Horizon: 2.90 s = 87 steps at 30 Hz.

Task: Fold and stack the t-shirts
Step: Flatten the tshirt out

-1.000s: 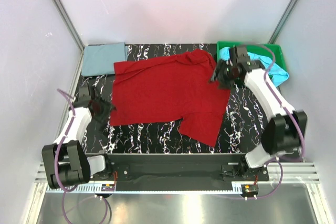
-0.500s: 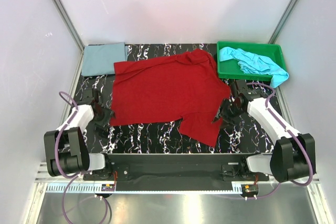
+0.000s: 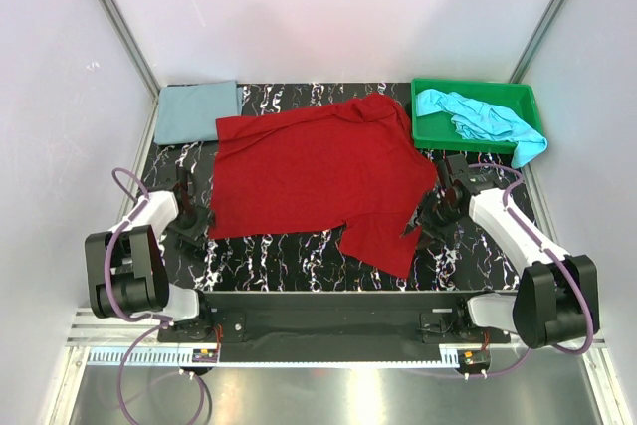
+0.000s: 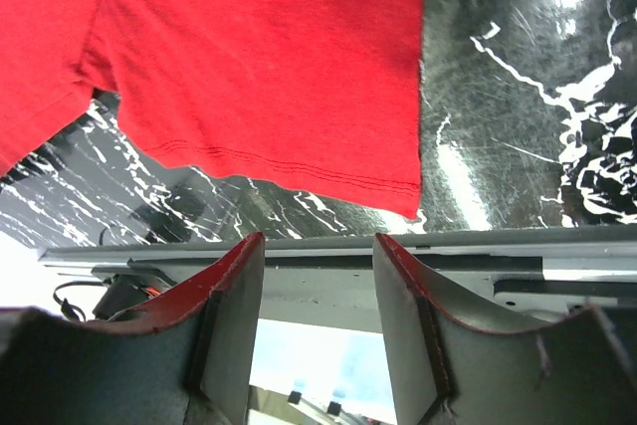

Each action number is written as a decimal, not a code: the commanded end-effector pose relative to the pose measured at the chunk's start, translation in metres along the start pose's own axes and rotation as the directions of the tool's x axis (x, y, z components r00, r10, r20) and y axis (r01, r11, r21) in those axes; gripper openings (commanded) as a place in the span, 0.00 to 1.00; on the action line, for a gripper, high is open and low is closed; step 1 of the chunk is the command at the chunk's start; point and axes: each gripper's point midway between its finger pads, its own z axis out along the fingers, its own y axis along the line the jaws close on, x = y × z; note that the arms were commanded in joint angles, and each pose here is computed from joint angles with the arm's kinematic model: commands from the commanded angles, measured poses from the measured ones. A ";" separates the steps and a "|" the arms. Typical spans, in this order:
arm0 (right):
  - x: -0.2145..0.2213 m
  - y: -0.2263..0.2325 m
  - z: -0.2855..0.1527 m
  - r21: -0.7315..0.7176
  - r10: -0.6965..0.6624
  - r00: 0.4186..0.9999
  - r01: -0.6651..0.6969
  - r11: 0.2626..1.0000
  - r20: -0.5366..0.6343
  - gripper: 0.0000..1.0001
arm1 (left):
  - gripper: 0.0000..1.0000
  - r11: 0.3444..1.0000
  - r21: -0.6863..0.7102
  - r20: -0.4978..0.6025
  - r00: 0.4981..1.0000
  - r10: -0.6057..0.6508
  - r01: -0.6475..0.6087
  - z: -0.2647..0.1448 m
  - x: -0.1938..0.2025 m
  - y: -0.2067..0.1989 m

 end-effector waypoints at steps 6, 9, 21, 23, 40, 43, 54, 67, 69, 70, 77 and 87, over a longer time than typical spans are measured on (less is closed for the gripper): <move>0.011 -0.022 0.012 0.101 0.124 0.992 -0.121 0.987 -0.022 0.56 | 0.24 0.999 -0.043 0.020 1.000 -0.009 0.010 0.013 -0.009 0.001; 0.016 -0.030 0.017 0.133 0.150 0.988 -0.144 0.981 -0.035 0.56 | 0.07 0.999 -0.036 0.027 1.000 0.008 -0.007 0.012 -0.012 -0.001; 0.030 -0.049 0.059 0.196 0.234 0.966 -0.210 0.958 -0.107 0.52 | 0.00 0.998 0.010 0.015 0.998 0.055 -0.055 0.007 -0.014 -0.010; 0.029 -0.049 0.058 0.191 0.240 0.967 -0.220 0.956 -0.087 0.50 | 0.00 0.998 0.017 0.015 0.998 0.056 -0.056 0.006 -0.015 -0.012; 0.051 -0.045 0.066 0.237 0.379 0.923 -0.353 0.905 -0.069 0.50 | 0.00 0.997 0.068 0.016 0.999 0.039 -0.040 -0.001 -0.024 -0.027; 0.047 -0.045 0.066 0.242 0.390 0.920 -0.370 0.897 -0.038 0.48 | 0.00 0.995 0.087 0.003 0.999 0.040 -0.040 -0.004 -0.023 -0.032; 0.027 -0.042 0.065 0.233 0.358 0.932 -0.359 0.904 0.047 0.03 | 0.00 0.993 0.106 0.003 0.999 0.050 -0.050 -0.007 -0.027 -0.032; -0.038 0.037 -0.013 0.000 -0.002 0.969 0.002 1.000 0.247 0.00 | 0.00 0.906 0.338 0.177 0.963 0.203 -0.253 -0.080 -0.046 -0.070; -0.042 0.049 -0.024 -0.038 -0.069 0.961 0.083 0.996 0.267 0.00 | 0.00 0.889 0.369 0.200 0.957 0.208 -0.270 -0.092 -0.046 -0.074; -0.045 0.057 -0.028 -0.061 -0.092 0.954 0.114 0.992 0.284 0.00 | 0.00 0.874 0.393 0.229 0.951 0.208 -0.285 -0.103 -0.047 -0.076; -0.089 0.116 -0.113 -0.155 -0.194 0.815 0.326 0.933 0.545 0.00 | 0.00 0.763 0.528 0.401 0.902 0.163 -0.373 -0.192 -0.053 -0.098; -0.121 0.209 -0.372 -0.212 -0.019 0.373 0.569 0.795 0.928 0.00 | 0.00 0.499 0.629 0.674 0.738 0.033 -0.597 -0.385 -0.079 -0.143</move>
